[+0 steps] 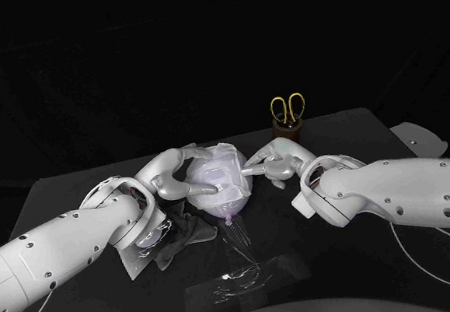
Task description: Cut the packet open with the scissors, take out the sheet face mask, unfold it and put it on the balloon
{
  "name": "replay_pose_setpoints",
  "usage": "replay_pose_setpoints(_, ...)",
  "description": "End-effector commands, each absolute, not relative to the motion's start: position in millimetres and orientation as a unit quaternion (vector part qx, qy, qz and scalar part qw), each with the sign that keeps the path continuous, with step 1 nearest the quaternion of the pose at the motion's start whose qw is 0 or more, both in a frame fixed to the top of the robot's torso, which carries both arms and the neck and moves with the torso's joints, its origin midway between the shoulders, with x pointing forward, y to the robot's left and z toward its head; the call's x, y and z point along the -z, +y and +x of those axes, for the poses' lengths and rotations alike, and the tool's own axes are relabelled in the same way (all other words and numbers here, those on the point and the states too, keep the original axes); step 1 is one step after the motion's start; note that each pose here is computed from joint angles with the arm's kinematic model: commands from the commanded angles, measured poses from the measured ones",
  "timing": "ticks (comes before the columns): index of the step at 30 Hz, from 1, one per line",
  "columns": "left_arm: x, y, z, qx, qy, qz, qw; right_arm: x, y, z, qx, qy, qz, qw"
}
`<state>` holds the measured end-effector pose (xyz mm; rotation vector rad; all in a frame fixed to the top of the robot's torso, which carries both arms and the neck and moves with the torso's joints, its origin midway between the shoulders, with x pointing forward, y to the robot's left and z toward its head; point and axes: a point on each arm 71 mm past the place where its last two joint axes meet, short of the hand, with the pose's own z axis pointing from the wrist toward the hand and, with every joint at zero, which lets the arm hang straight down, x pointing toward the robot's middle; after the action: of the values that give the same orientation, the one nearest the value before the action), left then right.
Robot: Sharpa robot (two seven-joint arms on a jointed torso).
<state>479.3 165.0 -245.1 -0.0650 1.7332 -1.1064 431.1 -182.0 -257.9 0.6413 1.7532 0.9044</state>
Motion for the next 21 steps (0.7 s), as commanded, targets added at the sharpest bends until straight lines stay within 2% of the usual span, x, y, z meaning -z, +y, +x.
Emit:
replay_pose_setpoints(1, 247.6, 161.6, 477.2, 0.465, 0.729, -0.025, 0.502, 256.9, -176.9, 429.0, -0.382, 0.731, 0.247, 0.509)
replay_pose_setpoints(21, 247.6, 161.3, 476.7, 0.466, 0.730, -0.027, 0.500, 258.0, -171.7, 430.5, -0.370, 0.736, 0.237, 0.515)
